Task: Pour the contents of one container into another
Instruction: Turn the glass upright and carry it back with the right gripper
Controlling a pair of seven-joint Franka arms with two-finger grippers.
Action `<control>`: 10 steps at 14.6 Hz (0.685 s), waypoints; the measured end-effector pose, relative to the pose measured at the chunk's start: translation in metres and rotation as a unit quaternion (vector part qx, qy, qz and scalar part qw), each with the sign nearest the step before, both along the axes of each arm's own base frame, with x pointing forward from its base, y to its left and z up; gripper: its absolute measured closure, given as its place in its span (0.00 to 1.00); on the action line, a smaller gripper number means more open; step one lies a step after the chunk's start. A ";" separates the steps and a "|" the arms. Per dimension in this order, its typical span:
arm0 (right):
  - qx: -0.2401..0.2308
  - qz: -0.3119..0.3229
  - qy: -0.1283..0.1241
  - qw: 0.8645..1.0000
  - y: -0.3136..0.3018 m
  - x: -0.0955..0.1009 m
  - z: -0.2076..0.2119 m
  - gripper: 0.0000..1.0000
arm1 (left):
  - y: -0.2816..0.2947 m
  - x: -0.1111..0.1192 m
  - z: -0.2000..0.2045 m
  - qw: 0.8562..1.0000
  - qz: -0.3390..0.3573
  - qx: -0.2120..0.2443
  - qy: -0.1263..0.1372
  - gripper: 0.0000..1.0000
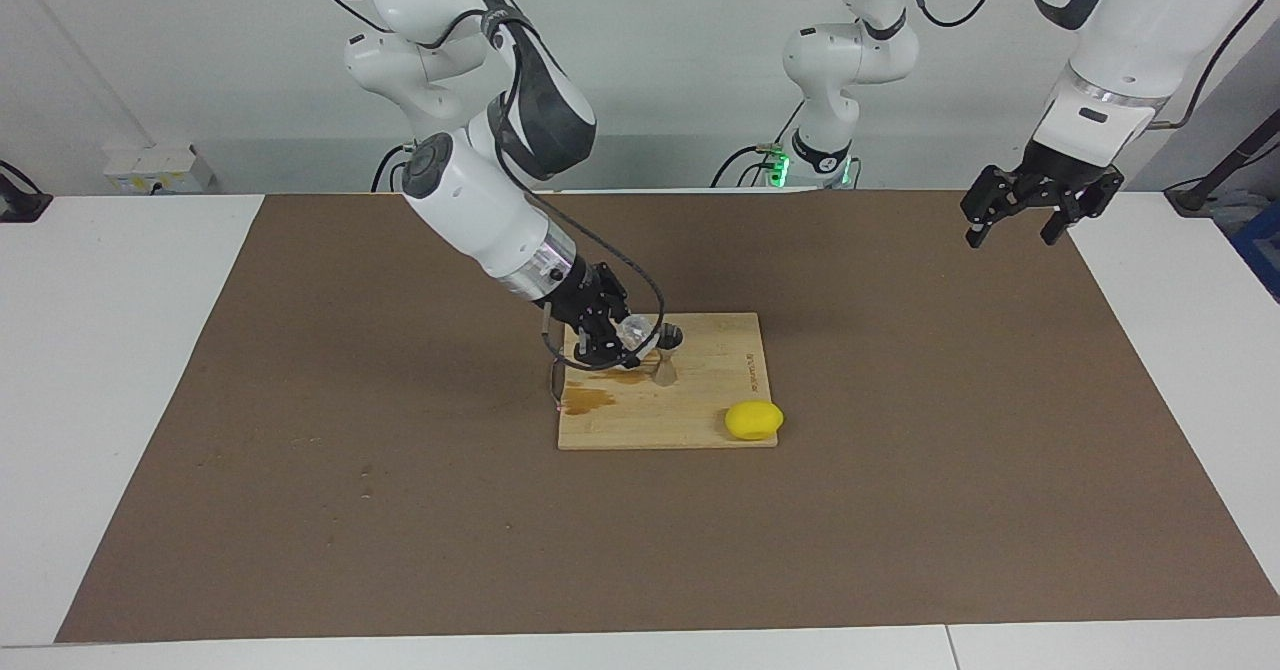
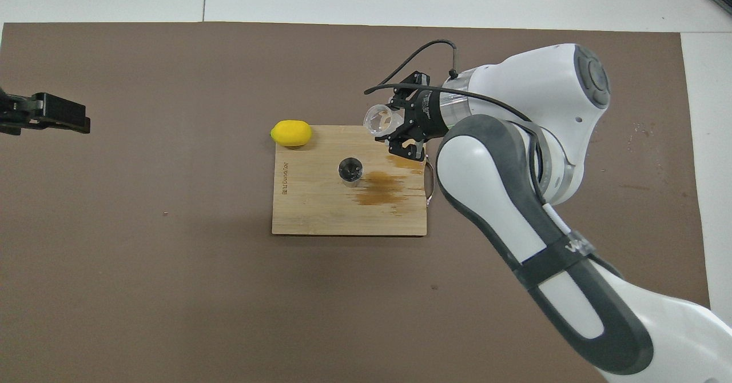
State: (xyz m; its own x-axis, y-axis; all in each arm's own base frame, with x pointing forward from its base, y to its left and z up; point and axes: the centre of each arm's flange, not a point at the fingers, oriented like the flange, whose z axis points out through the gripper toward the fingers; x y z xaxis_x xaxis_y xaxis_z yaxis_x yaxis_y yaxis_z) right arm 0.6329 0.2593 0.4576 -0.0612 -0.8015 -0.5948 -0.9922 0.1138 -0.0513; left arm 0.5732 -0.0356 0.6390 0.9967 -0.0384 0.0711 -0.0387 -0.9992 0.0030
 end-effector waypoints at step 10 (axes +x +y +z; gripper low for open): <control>0.095 0.029 -0.003 0.995 -0.162 0.014 -0.018 0.49 | 0.008 0.000 0.002 1.000 0.006 0.013 -0.011 0.00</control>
